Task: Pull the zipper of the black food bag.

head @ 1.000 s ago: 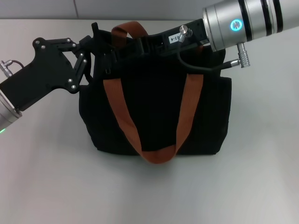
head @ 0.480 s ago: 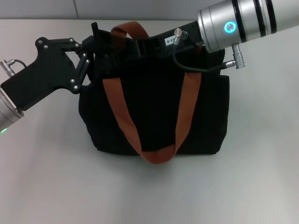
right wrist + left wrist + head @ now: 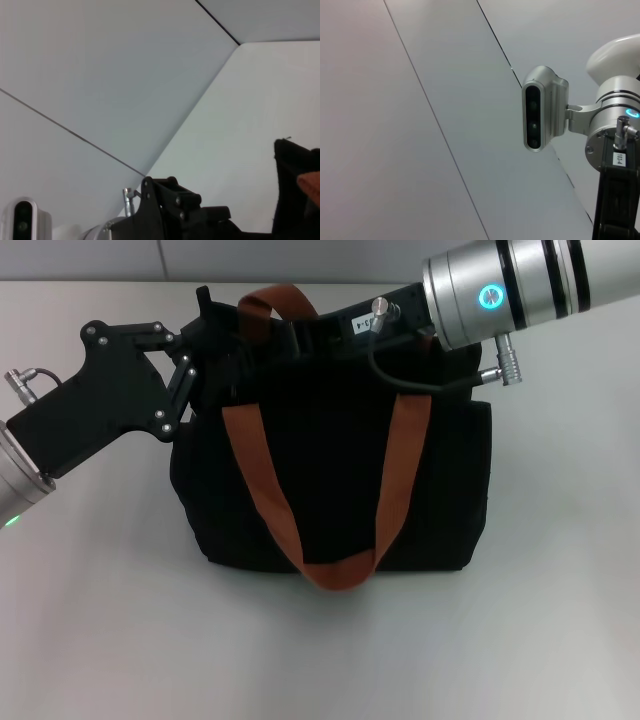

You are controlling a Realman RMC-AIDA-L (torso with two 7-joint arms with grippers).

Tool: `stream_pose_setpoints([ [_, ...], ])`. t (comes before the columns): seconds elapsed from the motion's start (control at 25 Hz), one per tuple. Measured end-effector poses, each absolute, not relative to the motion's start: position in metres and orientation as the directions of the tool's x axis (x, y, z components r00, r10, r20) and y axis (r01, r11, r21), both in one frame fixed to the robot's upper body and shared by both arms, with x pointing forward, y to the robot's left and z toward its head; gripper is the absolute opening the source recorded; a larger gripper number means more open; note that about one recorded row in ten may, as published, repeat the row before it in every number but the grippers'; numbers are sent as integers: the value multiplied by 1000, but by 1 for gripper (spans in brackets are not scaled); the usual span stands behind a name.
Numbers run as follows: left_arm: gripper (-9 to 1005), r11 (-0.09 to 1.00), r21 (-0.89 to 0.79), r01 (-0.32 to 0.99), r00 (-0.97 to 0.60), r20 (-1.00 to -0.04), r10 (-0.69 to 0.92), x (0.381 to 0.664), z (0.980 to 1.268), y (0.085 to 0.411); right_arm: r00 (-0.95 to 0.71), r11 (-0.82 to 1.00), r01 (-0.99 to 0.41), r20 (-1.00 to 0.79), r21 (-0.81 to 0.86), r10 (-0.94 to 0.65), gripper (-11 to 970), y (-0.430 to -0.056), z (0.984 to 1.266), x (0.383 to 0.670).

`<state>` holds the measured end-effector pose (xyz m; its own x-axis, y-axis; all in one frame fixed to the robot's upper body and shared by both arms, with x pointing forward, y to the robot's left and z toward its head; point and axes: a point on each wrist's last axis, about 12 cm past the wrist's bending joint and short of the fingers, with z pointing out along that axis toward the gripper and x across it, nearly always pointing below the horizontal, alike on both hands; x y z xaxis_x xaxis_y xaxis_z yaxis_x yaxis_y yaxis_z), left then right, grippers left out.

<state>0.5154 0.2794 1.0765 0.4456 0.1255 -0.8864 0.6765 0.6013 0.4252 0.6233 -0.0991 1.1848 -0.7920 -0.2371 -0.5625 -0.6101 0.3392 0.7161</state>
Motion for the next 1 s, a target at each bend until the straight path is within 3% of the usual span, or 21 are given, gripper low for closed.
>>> stream_pose_setpoints([
  [0.8, 22, 606, 426, 672, 450, -885, 123, 514, 1077, 282, -784, 344, -620, -566, 705, -254, 289, -98, 1183, 622],
  [1.0, 22, 608, 426, 670, 450, -884, 124, 512, 1076, 283, -771, 345, -637, -580, 690, -263, 108, -97, 1185, 622],
])
